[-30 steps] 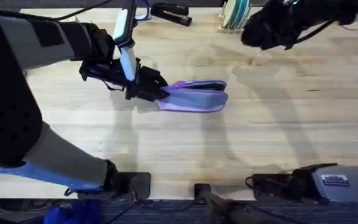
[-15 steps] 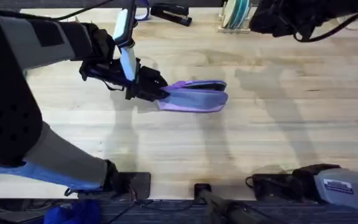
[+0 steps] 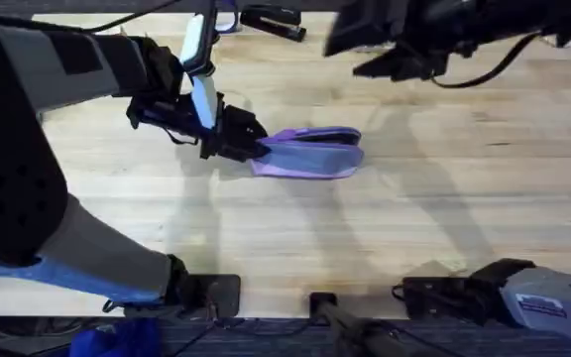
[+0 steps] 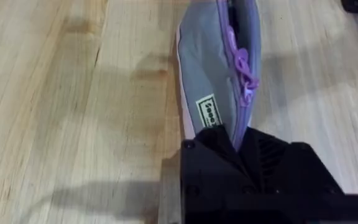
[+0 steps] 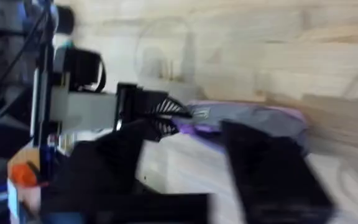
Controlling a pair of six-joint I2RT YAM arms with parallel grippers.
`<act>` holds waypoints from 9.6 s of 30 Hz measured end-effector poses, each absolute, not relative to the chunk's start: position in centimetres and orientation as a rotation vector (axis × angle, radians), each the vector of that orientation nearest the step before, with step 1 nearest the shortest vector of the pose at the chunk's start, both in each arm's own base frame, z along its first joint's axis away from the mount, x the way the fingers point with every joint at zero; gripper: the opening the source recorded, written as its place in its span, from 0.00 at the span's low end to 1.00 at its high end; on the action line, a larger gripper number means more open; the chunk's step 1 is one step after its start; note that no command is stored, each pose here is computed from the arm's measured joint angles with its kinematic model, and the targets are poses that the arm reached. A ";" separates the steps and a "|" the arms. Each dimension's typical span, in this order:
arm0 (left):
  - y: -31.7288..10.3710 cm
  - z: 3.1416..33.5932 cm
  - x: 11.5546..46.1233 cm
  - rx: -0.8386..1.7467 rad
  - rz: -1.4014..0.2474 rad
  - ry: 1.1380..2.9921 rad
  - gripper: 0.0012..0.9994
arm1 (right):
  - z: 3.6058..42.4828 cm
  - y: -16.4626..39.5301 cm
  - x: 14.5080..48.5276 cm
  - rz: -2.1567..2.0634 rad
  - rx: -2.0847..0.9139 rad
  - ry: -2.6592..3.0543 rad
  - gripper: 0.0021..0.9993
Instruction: Unzip the bag, pick up the pens from the table one at a time and place them inside, then zip the bag closed.
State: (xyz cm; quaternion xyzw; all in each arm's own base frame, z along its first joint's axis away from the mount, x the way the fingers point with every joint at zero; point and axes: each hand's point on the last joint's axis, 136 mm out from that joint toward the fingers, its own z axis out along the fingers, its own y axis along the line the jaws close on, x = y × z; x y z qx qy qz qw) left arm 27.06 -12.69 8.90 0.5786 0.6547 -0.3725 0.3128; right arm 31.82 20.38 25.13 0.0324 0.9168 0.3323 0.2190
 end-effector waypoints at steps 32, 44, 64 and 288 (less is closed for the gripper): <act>-12.7 8.9 27.1 1.526 -0.982 1.727 0.04 | 26.0 25.2 29.1 1.002 -0.057 2.538 1.00; -12.7 8.9 27.1 1.526 -0.982 1.727 0.04 | 28.0 26.7 28.4 0.780 -0.613 2.326 1.00; -12.7 8.9 27.1 1.526 -0.982 1.727 0.04 | 27.1 27.3 26.9 0.197 -1.774 1.508 1.00; -12.7 8.9 27.2 1.526 -0.975 1.718 0.04 | 22.7 23.8 30.4 0.432 -1.292 2.199 1.00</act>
